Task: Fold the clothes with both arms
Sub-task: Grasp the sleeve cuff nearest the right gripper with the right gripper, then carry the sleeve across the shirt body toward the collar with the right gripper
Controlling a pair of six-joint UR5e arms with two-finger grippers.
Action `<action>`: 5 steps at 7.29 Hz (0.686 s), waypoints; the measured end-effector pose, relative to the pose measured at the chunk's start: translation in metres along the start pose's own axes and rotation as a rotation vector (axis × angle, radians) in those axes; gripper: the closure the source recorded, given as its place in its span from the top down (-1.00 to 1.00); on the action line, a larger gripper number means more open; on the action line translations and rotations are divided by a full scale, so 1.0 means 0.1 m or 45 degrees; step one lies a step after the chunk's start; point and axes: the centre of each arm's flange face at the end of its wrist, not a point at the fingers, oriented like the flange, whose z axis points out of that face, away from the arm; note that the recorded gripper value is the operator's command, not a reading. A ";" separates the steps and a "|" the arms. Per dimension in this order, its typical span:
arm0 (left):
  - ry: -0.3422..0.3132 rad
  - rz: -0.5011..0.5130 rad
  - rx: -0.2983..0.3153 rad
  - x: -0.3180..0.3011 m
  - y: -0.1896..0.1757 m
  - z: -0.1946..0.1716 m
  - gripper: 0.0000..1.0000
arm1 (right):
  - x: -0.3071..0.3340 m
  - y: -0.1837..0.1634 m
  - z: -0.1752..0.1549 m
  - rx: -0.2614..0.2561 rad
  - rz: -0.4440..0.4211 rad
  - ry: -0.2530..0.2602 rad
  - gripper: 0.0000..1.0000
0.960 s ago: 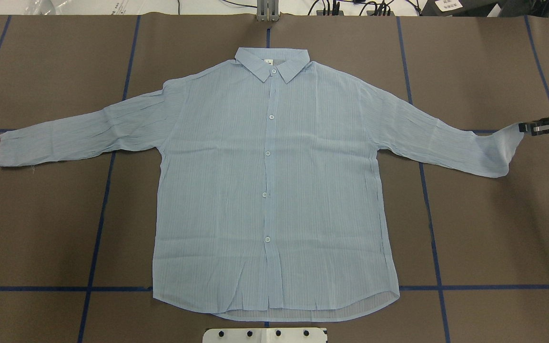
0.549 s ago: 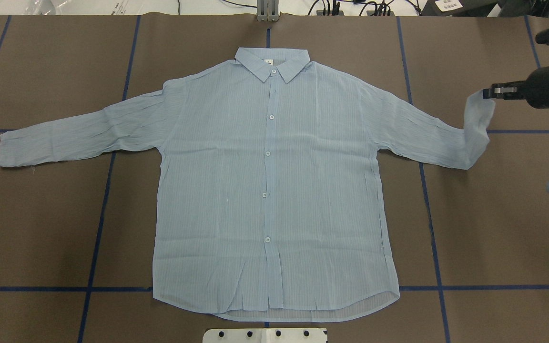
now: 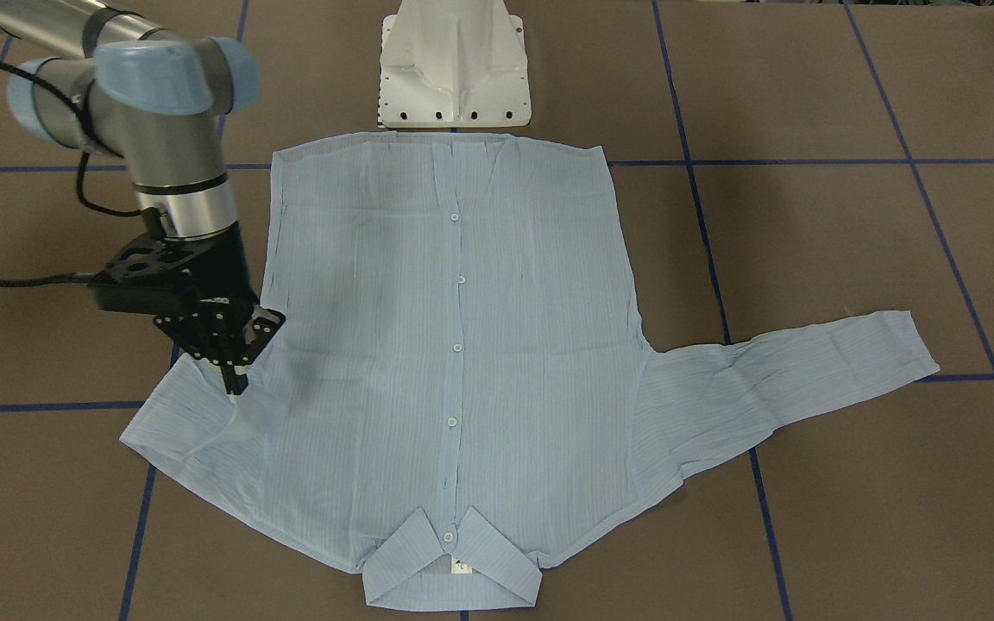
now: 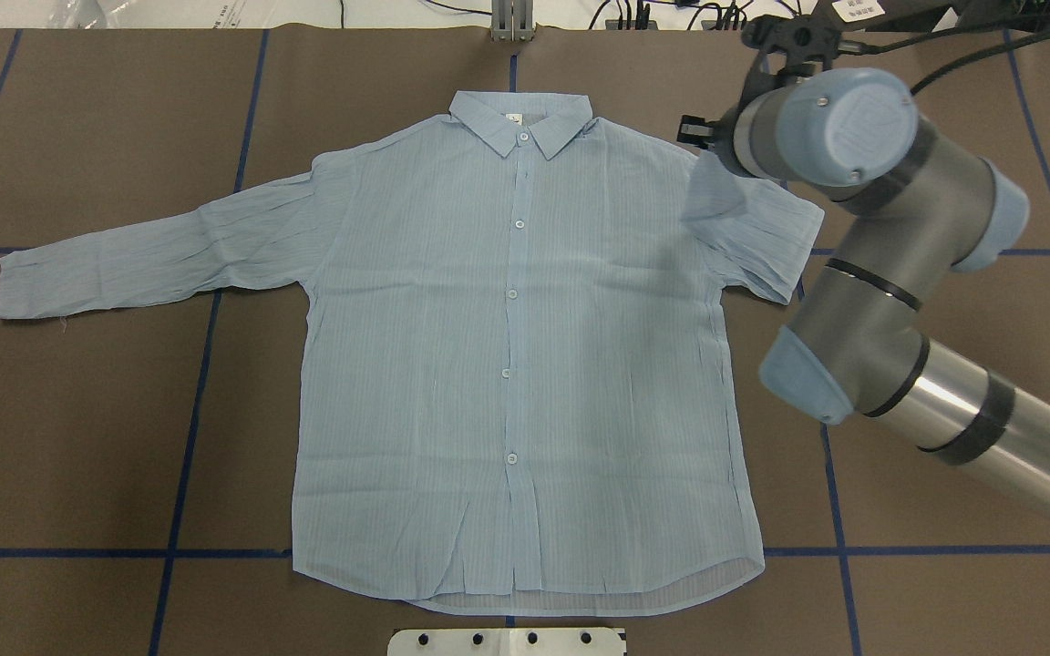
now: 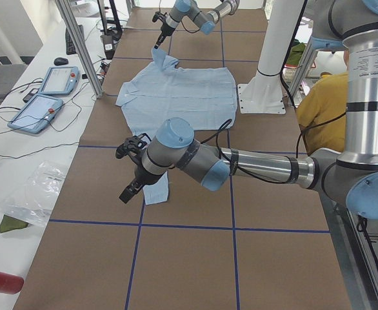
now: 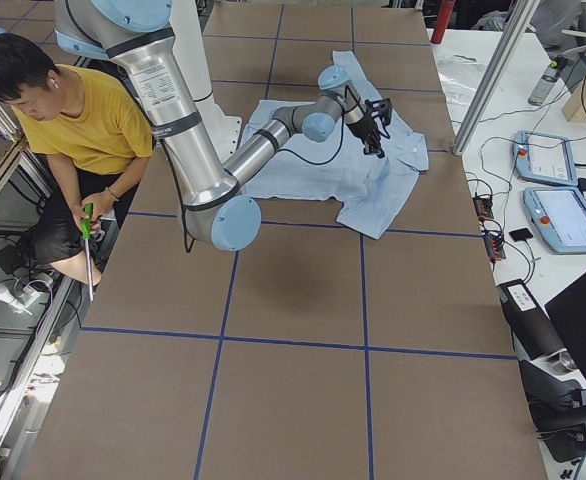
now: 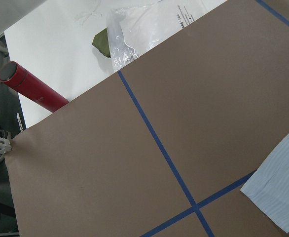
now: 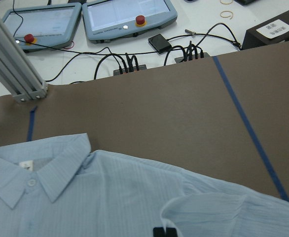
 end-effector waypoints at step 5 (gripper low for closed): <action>0.002 -0.007 -0.010 0.00 0.06 0.02 1.00 | -2.05 0.57 -0.18 0.127 0.032 -0.055 -1.00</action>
